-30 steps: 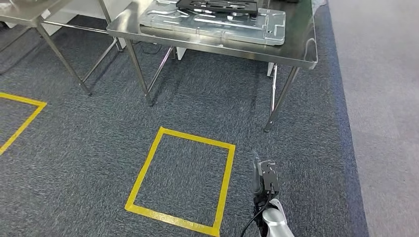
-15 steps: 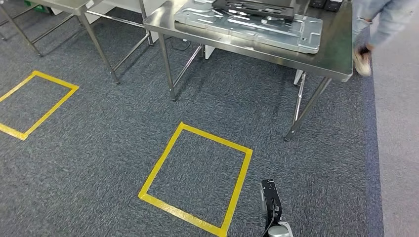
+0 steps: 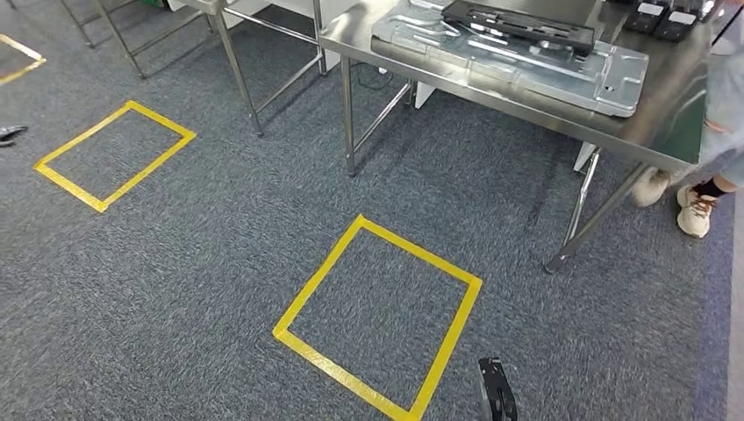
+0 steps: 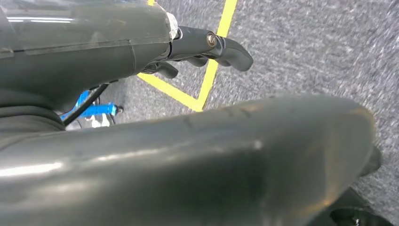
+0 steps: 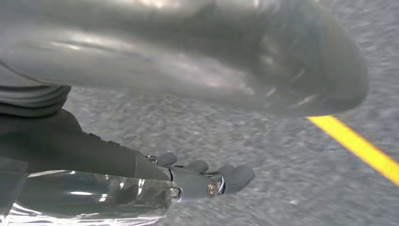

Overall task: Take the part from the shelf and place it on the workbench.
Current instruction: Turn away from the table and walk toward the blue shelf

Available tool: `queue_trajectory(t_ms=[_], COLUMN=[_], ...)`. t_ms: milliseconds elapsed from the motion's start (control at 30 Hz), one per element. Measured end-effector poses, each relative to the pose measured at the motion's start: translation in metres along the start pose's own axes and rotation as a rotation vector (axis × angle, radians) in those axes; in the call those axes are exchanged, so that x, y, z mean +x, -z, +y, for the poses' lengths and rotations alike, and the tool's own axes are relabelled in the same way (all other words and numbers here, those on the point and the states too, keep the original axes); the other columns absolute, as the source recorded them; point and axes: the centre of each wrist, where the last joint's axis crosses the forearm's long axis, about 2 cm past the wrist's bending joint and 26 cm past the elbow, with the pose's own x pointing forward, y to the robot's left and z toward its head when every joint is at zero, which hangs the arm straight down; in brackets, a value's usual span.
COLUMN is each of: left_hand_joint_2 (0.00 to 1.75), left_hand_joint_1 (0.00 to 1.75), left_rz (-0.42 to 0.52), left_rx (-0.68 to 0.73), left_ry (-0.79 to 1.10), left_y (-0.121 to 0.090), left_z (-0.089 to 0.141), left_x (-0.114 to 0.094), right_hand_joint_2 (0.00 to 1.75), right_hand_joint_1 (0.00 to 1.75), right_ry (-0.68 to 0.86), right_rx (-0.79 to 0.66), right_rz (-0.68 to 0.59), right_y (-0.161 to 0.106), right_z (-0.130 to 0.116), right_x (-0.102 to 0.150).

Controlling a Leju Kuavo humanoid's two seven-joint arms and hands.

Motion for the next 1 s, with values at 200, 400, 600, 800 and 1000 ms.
queue_trajectory(t_ms=[200, 400, 600, 800, 1000], left_hand_joint_2=[0.00, 0.00, 0.00, 0.00, 0.00], left_hand_joint_1=[0.00, 0.00, 0.00, 0.00, 0.00], left_rz=[0.003, 0.017, 0.030, 0.039, 0.056], left_rx=[0.010, 0.025, 0.047, 0.078, 0.119], left_ry=[0.004, -0.003, -0.012, -0.027, -0.062], left_y=[0.001, 0.003, 0.006, 0.008, 0.011], left_z=[0.005, 0.011, 0.019, 0.029, 0.044], left_x=[-0.001, -0.004, -0.007, -0.008, -0.011], right_hand_joint_2=[0.00, 0.00, 0.00, 0.00, 0.00], right_hand_joint_1=[0.00, 0.00, 0.00, 0.00, 0.00], right_ry=[-0.028, -0.064, -0.094, -0.139, -0.167], right_rx=[0.004, 0.012, -0.003, -0.024, -0.034], right_rz=[0.097, 0.164, 0.214, 0.283, 0.302], right_y=[-0.005, -0.010, -0.009, -0.015, -0.015], right_z=[-0.001, -0.002, -0.009, -0.023, -0.033], right_x=[-0.015, -0.027, -0.034, -0.059, -0.066])
